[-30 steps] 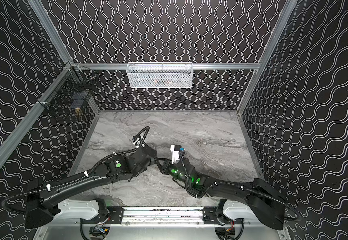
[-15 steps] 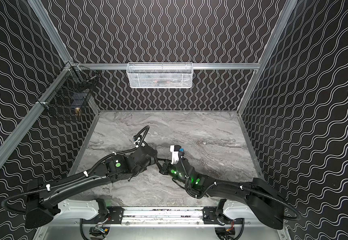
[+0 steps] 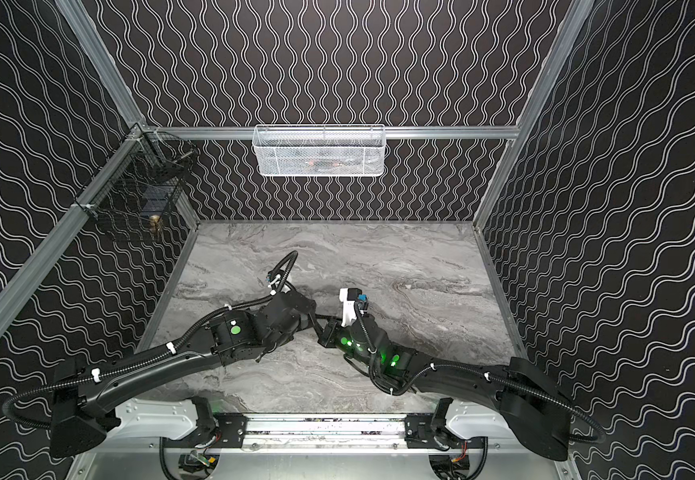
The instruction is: Unlock with the key
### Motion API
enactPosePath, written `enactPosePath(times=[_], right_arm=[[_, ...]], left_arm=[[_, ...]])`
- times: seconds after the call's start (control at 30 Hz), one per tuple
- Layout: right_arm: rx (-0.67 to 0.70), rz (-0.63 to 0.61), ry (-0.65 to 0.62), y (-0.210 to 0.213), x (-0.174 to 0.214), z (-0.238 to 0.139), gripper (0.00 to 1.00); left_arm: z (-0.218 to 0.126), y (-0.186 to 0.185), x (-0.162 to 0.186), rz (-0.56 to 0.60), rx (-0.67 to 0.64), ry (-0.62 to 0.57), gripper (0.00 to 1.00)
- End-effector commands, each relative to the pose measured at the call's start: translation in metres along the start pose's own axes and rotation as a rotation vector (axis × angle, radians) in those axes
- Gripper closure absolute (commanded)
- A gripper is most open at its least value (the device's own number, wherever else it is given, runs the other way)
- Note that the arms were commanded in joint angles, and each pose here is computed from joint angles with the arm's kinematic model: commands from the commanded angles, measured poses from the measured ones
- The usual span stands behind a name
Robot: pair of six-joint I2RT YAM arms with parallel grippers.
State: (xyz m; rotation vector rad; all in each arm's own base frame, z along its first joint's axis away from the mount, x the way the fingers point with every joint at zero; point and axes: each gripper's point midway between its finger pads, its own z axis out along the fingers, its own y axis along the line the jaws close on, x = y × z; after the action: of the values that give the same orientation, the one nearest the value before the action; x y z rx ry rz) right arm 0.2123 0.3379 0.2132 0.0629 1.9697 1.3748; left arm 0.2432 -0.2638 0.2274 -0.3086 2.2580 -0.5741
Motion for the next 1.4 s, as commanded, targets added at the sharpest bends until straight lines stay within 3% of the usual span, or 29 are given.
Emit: enactPosePath(times=[0.0,0.4,1.37], right_arm=[[-0.021,0.002,-0.022,0.007,-0.006,-0.001,0.86],[0.016,0.000,-0.003,0.007,0.002,-0.009,0.74],[0.007,0.030,-0.016,0.013,-0.001,0.010,0.87]], left_arm=[[-0.003,-0.001,-0.006,0.001,0.001,-0.021,0.91],[-0.005,0.007,-0.016,-0.027,-0.004,-0.062,0.91],[-0.008,0.005,-0.015,-0.058,0.018,-0.054,0.91]])
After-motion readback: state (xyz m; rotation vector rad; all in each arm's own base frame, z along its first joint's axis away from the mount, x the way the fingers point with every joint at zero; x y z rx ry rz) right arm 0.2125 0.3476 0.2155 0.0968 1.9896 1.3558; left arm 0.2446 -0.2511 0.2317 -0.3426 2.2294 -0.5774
